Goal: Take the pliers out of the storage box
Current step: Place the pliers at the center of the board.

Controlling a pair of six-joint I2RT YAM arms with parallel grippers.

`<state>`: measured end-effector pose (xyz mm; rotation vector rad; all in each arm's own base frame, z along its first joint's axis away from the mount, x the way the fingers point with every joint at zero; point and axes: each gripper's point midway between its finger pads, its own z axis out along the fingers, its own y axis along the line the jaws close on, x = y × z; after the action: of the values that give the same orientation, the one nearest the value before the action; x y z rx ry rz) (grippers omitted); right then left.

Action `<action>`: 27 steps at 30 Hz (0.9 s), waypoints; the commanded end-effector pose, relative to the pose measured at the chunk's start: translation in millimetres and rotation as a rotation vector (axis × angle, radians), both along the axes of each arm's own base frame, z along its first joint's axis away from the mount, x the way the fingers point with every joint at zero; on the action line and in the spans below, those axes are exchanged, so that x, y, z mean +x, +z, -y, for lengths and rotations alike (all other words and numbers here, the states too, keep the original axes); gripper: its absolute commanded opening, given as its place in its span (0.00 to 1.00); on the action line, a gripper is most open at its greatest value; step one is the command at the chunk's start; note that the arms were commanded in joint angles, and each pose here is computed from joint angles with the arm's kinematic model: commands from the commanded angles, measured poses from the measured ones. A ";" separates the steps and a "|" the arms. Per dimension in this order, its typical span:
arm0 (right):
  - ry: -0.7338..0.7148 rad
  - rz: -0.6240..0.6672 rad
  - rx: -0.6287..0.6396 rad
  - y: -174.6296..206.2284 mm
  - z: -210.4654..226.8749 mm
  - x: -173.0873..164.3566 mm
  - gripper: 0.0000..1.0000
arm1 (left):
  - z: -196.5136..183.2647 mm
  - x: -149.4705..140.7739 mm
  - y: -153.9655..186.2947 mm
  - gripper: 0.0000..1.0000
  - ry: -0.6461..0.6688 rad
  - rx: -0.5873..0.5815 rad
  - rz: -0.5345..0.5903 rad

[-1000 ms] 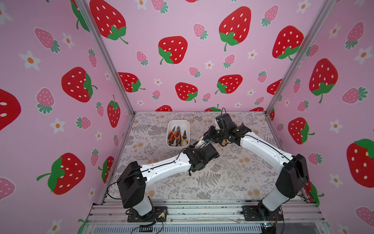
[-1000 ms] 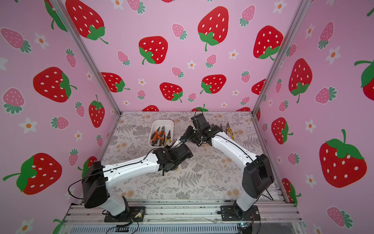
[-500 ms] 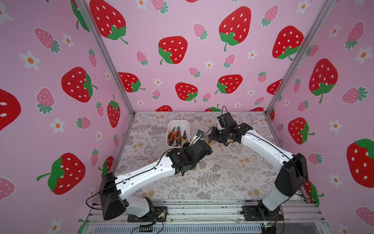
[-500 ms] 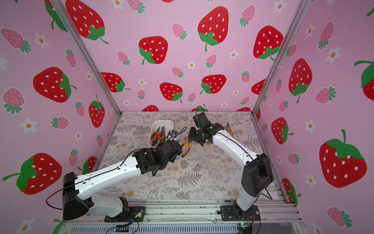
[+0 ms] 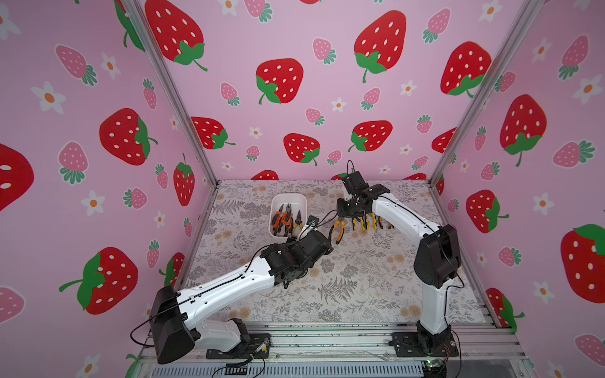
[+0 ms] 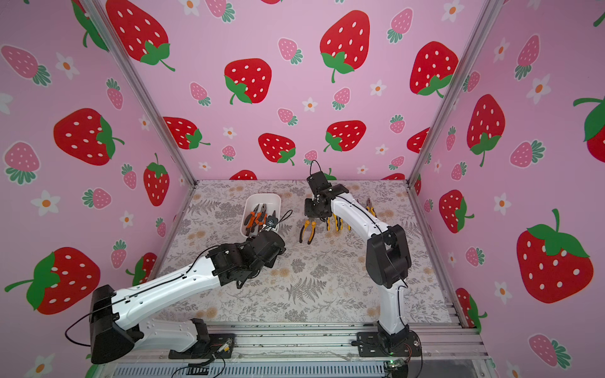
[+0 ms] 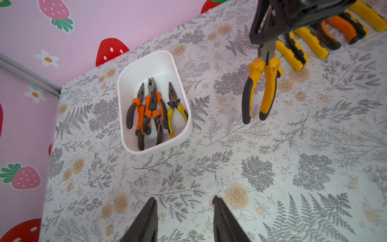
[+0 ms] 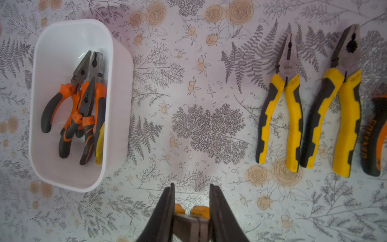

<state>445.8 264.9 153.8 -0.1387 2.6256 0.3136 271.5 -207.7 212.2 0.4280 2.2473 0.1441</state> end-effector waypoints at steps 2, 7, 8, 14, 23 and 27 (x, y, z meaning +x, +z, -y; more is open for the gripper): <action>0.068 0.081 -0.104 7.0 6.4 30.9 0.00 | 0.4 4.1 -9.2 0.45 -0.005 -0.029 -0.023; 0.070 0.080 -0.188 -11.2 13.9 59.5 0.00 | 1.9 10.8 -27.7 0.44 -0.001 -0.025 -0.064; 0.069 0.080 -0.197 -15.8 14.6 65.0 0.00 | 2.7 12.3 -30.1 0.44 -0.004 -0.030 -0.067; 0.068 0.078 -0.236 -40.4 16.6 88.8 0.00 | -0.9 18.5 -39.8 0.44 -0.001 -0.048 -0.083; 0.038 0.071 -0.214 -61.8 23.1 110.3 0.00 | -3.2 24.7 -52.4 0.43 0.000 -0.054 -0.115; 0.031 0.056 -0.199 -72.6 25.5 113.9 0.00 | -4.3 26.4 -58.2 0.43 0.002 -0.050 -0.127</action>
<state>553.5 244.4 87.2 -0.2572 2.5951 0.0613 296.8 -203.3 161.3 0.4013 2.3597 0.0619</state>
